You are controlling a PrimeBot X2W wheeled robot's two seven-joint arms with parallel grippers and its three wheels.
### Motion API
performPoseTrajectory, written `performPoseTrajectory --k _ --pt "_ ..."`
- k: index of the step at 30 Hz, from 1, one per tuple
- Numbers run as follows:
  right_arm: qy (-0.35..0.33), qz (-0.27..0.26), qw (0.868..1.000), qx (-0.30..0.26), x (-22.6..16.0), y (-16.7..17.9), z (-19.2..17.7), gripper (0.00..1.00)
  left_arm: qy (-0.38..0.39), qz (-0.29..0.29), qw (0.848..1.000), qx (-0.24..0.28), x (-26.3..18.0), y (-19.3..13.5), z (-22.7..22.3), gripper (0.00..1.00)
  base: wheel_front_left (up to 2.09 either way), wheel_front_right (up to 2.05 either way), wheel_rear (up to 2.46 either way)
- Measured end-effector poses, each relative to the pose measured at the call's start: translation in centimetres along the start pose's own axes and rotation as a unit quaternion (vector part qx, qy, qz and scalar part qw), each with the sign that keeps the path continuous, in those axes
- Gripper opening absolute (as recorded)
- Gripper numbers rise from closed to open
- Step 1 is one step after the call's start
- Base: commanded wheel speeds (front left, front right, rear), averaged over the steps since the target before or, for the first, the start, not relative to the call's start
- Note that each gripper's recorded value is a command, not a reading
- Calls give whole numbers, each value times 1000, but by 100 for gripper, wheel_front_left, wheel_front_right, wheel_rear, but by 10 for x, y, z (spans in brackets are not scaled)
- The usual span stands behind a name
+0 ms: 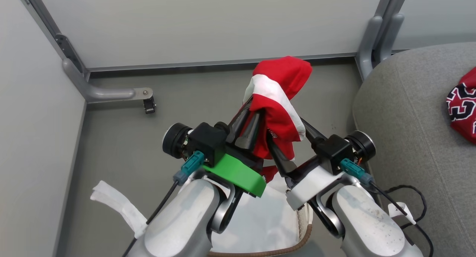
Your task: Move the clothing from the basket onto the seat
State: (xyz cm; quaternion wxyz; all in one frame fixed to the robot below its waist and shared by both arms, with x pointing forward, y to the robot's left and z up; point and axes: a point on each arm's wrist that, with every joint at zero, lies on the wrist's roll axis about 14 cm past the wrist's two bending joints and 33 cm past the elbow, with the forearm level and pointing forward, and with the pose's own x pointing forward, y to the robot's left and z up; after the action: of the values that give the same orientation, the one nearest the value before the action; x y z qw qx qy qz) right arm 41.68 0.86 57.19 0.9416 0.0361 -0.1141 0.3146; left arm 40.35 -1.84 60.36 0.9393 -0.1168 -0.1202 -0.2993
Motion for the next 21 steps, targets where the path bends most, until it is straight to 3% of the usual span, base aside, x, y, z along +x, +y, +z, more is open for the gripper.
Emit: performPoseTrajectory --k 21 --pt "47 26 998 -12 15 5 -31 100 3 -16 1000 -17 1 -10 -1 0 0 0 0"
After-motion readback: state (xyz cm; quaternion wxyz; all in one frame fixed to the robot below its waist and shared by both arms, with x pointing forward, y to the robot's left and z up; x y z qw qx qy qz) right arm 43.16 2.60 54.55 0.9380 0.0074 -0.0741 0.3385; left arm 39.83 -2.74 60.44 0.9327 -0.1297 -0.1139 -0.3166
